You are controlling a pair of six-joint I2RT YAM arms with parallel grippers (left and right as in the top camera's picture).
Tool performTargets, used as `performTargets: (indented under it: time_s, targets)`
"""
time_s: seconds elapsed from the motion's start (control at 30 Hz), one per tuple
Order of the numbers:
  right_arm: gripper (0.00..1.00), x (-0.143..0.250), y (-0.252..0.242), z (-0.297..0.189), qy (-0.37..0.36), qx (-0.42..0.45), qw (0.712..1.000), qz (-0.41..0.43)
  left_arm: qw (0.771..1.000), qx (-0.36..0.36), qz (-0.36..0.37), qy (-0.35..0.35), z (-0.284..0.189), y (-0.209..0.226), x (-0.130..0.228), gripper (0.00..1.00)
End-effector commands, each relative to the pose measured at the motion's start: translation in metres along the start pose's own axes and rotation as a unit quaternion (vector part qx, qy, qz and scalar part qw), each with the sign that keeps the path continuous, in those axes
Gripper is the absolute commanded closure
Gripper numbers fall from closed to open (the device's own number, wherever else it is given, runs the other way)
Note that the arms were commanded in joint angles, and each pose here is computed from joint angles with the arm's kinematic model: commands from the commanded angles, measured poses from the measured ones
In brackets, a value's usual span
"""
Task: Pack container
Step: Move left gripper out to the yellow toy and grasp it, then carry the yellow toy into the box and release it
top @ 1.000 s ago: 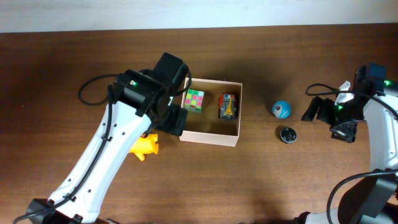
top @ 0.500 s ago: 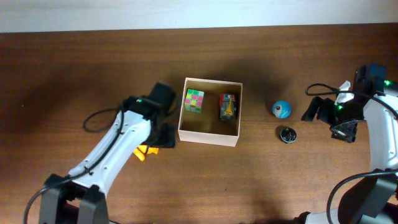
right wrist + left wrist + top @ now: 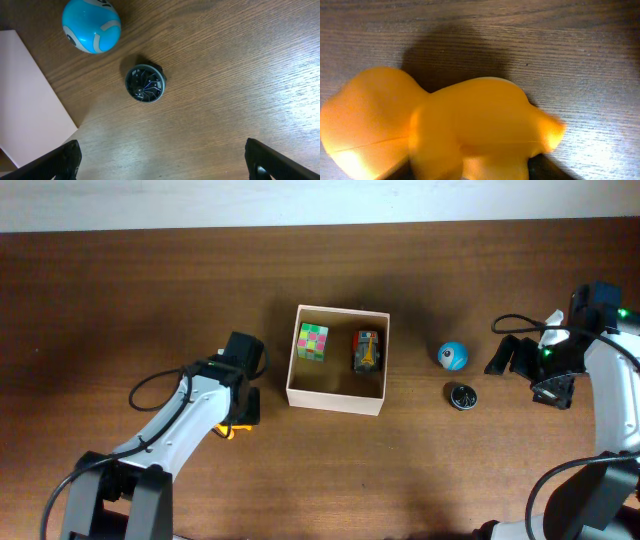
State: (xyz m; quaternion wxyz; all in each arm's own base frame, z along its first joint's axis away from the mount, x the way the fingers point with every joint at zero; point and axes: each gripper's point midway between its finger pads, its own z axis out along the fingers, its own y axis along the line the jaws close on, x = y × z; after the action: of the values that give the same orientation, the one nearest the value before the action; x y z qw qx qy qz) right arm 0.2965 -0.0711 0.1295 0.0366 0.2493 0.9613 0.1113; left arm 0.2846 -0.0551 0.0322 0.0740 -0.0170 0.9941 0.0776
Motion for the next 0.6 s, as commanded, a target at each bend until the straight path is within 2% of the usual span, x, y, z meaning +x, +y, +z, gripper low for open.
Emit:
performTargets:
  time_s: [0.0,0.03,0.07,0.2,0.33,0.43,0.57]
  targets:
    - [0.01,-0.004,0.001,-0.003,-0.005,-0.003,1.0,-0.004,1.0,0.009,0.003,0.001,-0.001,-0.001,0.002,0.77]
    - [0.01,-0.004,0.001,-0.003,-0.005,-0.003,1.0,-0.004,1.0,0.009,0.003,0.0,-0.006,-0.001,0.0,0.95]
    - [0.01,-0.004,0.001,-0.003,-0.005,-0.003,1.0,-0.004,1.0,0.01,0.002,-0.002,-0.011,0.0,-0.002,0.98]
    - [0.01,-0.004,0.001,-0.003,-0.005,-0.003,1.0,-0.004,1.0,0.018,-0.001,-0.025,-0.049,0.002,-0.016,0.98]
    - [0.01,-0.004,0.001,-0.003,-0.005,-0.003,1.0,-0.004,0.996,0.048,-0.008,-0.08,-0.114,0.001,-0.04,0.98]
    - [0.01,-0.004,0.001,-0.003,-0.005,-0.003,1.0,-0.004,0.987,0.09,-0.001,-0.134,-0.166,-0.011,-0.055,0.98]
    - [0.01,-0.004,0.001,-0.003,-0.005,-0.003,1.0,-0.004,0.97,0.137,0.024,-0.201,-0.212,-0.038,-0.068,0.98]
